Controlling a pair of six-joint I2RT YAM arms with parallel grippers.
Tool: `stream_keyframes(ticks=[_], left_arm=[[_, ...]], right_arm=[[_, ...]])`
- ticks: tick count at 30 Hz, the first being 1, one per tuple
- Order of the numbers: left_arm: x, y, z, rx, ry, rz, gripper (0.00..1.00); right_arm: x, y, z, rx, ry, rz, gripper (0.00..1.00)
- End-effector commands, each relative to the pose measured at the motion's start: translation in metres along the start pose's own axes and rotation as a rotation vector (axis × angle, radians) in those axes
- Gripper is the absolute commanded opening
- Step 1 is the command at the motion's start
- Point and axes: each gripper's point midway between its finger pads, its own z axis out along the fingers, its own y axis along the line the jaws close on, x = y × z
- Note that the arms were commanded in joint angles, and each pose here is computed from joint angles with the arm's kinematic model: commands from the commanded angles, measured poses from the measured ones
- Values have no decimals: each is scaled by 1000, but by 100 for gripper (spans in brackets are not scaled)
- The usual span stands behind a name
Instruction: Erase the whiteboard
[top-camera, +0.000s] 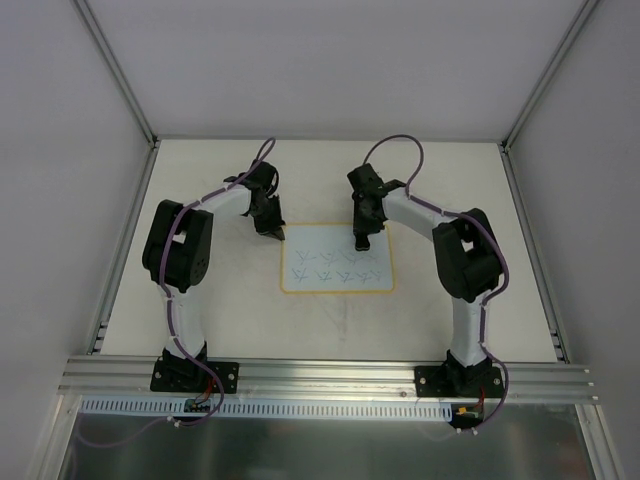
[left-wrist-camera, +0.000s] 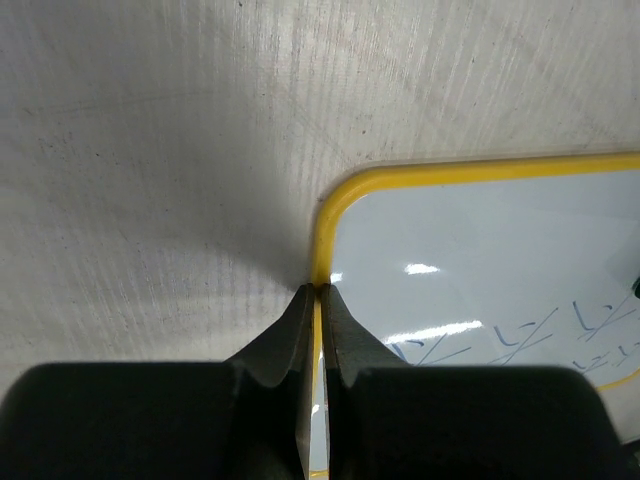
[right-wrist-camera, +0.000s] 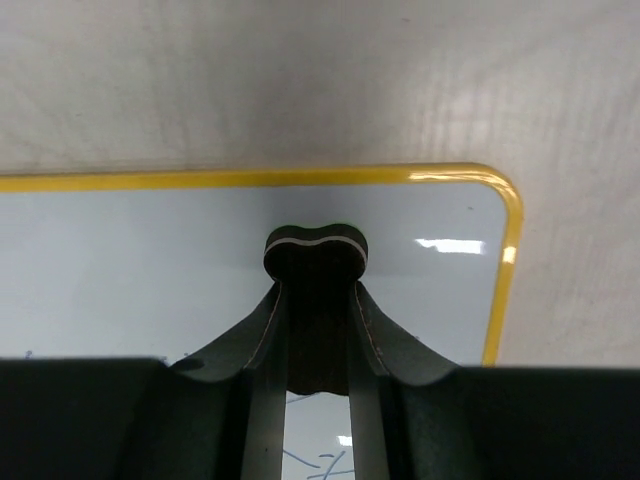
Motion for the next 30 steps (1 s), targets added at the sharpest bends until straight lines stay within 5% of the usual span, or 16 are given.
stream_keyframes(ticks=[1,12,20,27,30], left_arm=[[25,26,18,-111,79,13,0],[16,19,15,-101,54,-5,0],[6,8,-6,-71,-2,-6,41],[18,7,-4,-75,21,7,43],[23,11,3,-100,33,14,35]], right_arm=[[60,35,21,-131,221,-159,0],[33,52,-18,-184,114,-306,0],[35,45,-53,-223,36,-309,0],[48,53,-61,-276,26,-337,0],[52,65,-57,-301,24,-387,0]])
